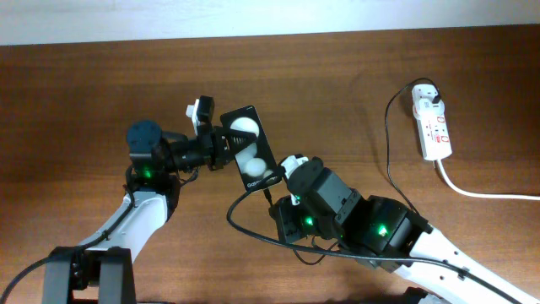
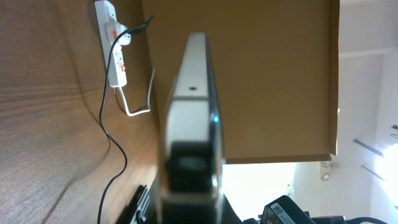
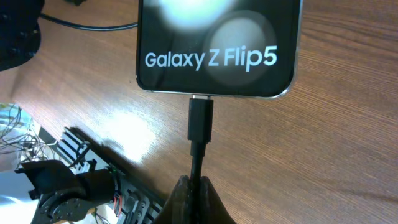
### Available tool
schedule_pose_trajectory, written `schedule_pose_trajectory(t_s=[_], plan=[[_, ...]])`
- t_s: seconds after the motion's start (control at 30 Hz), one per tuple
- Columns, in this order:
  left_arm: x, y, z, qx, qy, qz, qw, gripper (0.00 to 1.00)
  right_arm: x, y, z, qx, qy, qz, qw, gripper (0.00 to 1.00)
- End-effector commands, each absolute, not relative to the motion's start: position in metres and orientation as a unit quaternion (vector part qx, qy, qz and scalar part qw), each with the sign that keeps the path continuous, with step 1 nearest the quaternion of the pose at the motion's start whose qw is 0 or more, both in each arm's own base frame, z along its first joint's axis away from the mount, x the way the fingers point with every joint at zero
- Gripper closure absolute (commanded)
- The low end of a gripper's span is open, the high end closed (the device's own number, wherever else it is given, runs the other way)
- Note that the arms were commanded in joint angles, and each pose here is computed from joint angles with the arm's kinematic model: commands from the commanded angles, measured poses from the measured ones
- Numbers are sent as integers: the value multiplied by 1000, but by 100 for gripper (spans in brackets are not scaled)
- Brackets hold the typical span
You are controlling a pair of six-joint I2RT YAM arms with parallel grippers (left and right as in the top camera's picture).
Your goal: Plug charger to phone and switch on socket
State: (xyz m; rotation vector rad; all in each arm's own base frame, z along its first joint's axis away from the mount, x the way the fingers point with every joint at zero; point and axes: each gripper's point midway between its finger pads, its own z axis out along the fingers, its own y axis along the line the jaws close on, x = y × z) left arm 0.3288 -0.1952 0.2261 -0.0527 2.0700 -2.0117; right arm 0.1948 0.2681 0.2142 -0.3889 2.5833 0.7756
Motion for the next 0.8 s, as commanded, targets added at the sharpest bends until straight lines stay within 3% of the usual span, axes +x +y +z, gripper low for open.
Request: schedule_pose_trajectory(t_s=[0.0,0.07,0.27,0.33,0.4,0.5,0.57,0.77], plan=[[300,-204,231,62,706,-700,93,100,215,263,222,-121,925,258,252,89],[303,-204,231,78,704,-695,120,100,212,261,219,-123,928,253,243,82],[325,-201,231,73,706,-675,203,100,198,267,217,-143,928,254,230,75],[328,-201,231,65,707,-673,209,100,198,267,212,-152,930,218,255,64],[327,-201,231,51,708,-678,191,100,201,269,204,-152,934,204,251,63],[324,-202,231,55,707,-681,182,100,205,274,179,-156,945,177,227,86],[315,-203,231,74,705,-686,164,100,207,277,180,-155,944,179,232,92],[288,-219,231,130,696,-696,118,100,225,289,199,-146,927,200,281,96]])
